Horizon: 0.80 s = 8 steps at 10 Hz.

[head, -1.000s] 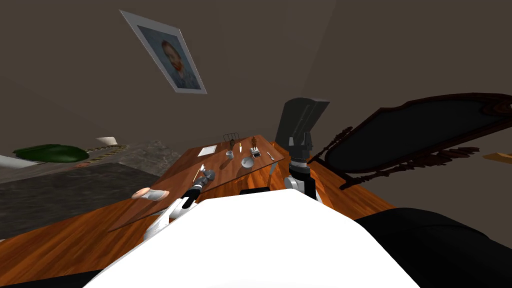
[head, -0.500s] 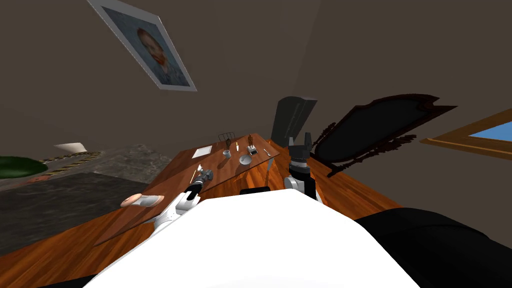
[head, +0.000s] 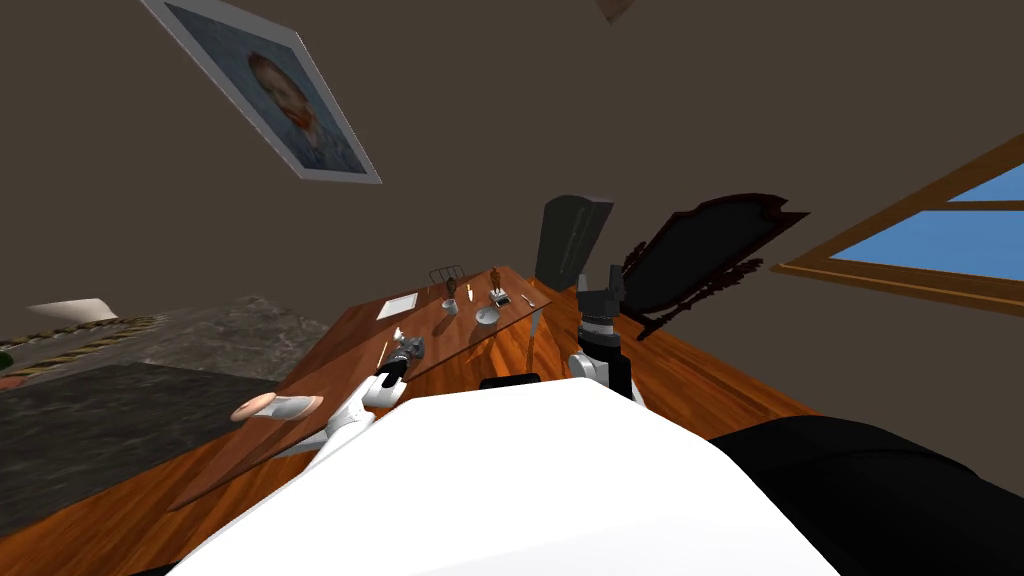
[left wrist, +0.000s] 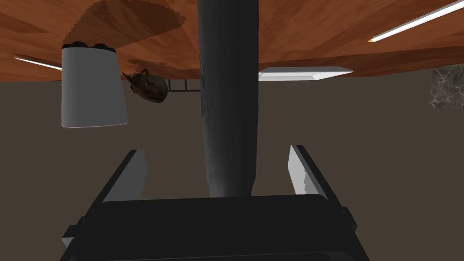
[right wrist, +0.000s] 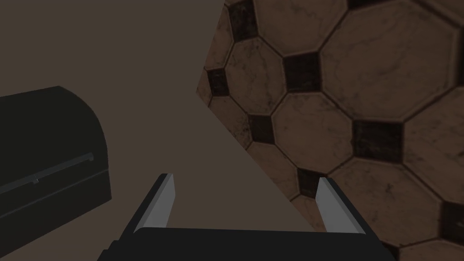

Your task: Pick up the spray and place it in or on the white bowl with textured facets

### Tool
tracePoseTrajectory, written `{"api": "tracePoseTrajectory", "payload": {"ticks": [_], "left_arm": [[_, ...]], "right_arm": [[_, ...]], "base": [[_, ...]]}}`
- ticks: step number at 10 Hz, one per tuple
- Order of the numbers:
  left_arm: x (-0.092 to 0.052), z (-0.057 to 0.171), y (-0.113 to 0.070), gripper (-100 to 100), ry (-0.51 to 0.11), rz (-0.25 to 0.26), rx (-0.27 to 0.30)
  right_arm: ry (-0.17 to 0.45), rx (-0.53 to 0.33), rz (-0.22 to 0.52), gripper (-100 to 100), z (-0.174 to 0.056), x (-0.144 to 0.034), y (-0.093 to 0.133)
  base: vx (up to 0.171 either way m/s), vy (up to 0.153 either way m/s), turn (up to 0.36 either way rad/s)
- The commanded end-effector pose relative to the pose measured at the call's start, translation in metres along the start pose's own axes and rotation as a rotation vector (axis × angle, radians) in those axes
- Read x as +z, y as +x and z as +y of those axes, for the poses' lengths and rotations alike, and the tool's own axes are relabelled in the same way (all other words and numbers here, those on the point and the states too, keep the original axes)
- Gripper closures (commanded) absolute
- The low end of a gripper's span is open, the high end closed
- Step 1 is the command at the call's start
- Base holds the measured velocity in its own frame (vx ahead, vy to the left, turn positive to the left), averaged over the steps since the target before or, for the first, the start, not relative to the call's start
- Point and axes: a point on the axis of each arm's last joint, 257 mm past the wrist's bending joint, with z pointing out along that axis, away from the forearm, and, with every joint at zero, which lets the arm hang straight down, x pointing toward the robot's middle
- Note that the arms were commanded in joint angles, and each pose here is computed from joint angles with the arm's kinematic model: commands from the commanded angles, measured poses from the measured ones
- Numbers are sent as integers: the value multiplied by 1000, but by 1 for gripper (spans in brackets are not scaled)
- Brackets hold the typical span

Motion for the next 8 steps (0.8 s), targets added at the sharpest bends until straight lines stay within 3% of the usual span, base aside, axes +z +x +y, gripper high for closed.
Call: {"api": "tracePoseTrajectory", "payload": {"ticks": [1,2,3,7,8], "left_arm": [[10,2,-1,-100,-25,4,-15],[6,1,-2,-100,-14,2,-10],[6,1,-2,100,-17,2,-10],[6,2,-2,100,-17,2,-10],[6,2,-2,0,-17,2,-10]], "right_arm": [[0,0,0,0,0,0,0],[0,0,0,0,0,0,0],[0,0,0,0,0,0,0],[0,0,0,0,0,0,0],[0,0,0,0,0,0,0]], "base": [[-115,29,-197],[-55,18,-41],[-9,3,7],[0,0,0],[0,0,0]]}}
